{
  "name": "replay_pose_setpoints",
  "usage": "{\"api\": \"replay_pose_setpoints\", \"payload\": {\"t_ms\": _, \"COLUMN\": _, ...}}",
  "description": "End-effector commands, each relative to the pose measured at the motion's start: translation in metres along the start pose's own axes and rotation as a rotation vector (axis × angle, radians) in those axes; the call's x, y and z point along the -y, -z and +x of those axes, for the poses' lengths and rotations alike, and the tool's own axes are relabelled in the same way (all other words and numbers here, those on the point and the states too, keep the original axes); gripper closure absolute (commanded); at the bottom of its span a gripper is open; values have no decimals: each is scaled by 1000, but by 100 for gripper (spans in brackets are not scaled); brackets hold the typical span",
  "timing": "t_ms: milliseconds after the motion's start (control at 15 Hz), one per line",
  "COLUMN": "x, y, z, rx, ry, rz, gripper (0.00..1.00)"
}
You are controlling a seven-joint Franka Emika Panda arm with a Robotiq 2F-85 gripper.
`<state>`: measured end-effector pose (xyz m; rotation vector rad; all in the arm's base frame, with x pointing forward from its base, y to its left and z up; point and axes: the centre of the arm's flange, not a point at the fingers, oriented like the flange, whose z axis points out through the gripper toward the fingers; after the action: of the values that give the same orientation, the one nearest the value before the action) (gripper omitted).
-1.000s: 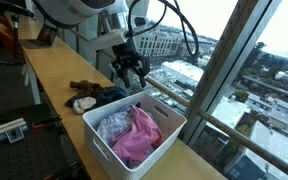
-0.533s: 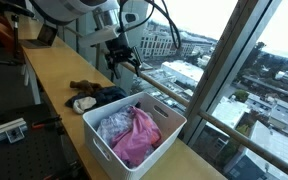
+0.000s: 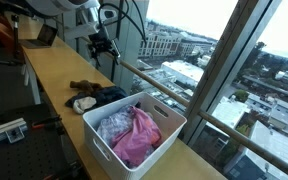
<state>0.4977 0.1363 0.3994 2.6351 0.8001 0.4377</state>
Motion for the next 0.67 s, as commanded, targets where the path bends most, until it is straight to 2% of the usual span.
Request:
{"api": "replay_pose_setpoints", "payload": {"t_ms": 0, "x": 44, "y": -9, "z": 22, "rx": -22, "ry": 11, "rz": 47, "gripper": 0}}
{"api": "replay_pose_setpoints", "payload": {"t_ms": 333, "x": 111, "y": -52, "z": 43, "rx": -16, "ry": 78, "rz": 95, "gripper": 0}}
{"api": "replay_pose_setpoints", "payload": {"t_ms": 600, "x": 138, "y": -103, "z": 54, "rx": -2, "ry": 118, "rz": 138, "gripper": 0}}
